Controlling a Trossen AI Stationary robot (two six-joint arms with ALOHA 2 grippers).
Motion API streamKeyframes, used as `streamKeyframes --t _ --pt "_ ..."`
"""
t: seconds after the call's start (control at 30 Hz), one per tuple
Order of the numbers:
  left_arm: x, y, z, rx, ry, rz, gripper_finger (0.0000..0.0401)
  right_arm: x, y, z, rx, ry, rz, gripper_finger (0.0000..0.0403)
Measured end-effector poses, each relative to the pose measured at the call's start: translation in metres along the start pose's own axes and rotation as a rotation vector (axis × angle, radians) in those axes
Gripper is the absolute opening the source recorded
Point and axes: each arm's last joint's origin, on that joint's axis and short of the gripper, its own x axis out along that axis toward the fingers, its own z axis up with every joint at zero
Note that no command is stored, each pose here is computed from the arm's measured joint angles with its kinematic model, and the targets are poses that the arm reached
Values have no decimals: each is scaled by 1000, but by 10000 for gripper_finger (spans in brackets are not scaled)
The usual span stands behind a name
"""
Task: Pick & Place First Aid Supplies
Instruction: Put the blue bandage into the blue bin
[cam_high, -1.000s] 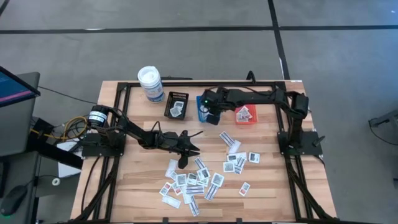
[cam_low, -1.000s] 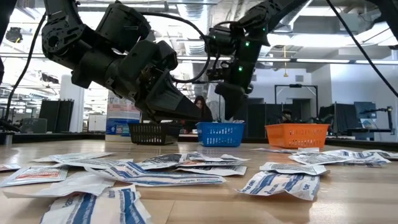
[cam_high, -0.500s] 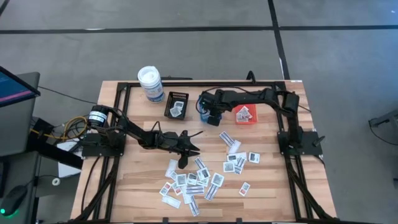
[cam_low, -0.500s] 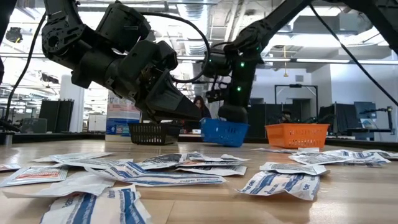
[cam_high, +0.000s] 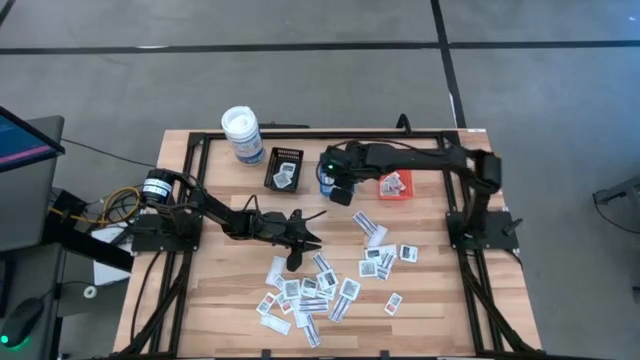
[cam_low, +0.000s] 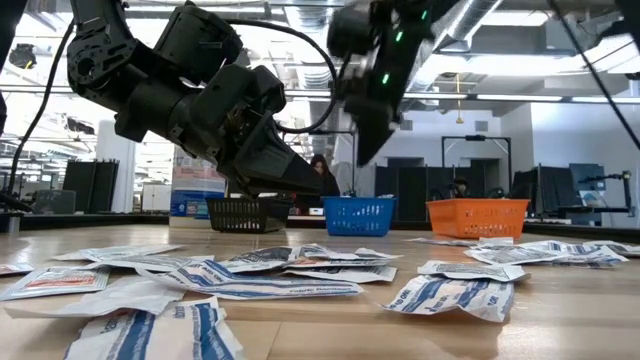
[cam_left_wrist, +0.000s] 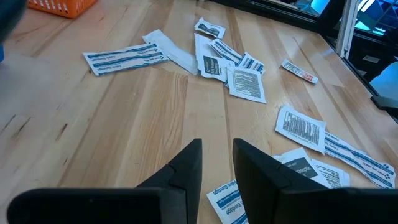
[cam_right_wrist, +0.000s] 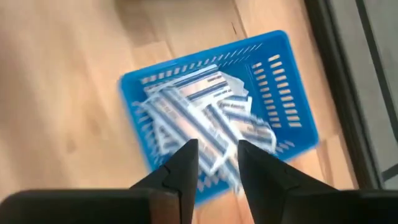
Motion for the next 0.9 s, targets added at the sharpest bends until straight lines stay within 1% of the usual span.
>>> streamKeyframes --t 0.13,0.2,0.27,0.33,0.43,0.57,0.63,0.73,0.83,0.9 --pt "0 0 0 0 0 0 90 -45 7 -9 22 -29 24 107" --pt "0 0 0 -2 0 0 90 -63 10 -19 19 -55 37 107" --pt "0 0 0 -3 0 0 90 -73 14 -32 20 -95 61 107" --pt "0 -1 0 -2 1 -3 90 -75 21 -48 49 -127 132 107" --pt "0 -3 -1 -1 3 -10 90 -64 35 -78 66 -137 254 107" --pt "0 -5 -1 1 4 -15 90 -36 56 -112 134 -136 307 107" --pt "0 -4 -1 1 4 -14 90 -23 63 -126 168 -110 312 107" --pt "0 -4 -1 0 4 -14 90 -4 69 -137 219 -62 288 107" --pt "0 -4 -1 0 3 -14 90 10 73 -140 272 -5 265 107" --pt "0 -4 -1 0 1 -15 90 19 76 -142 285 32 250 107"
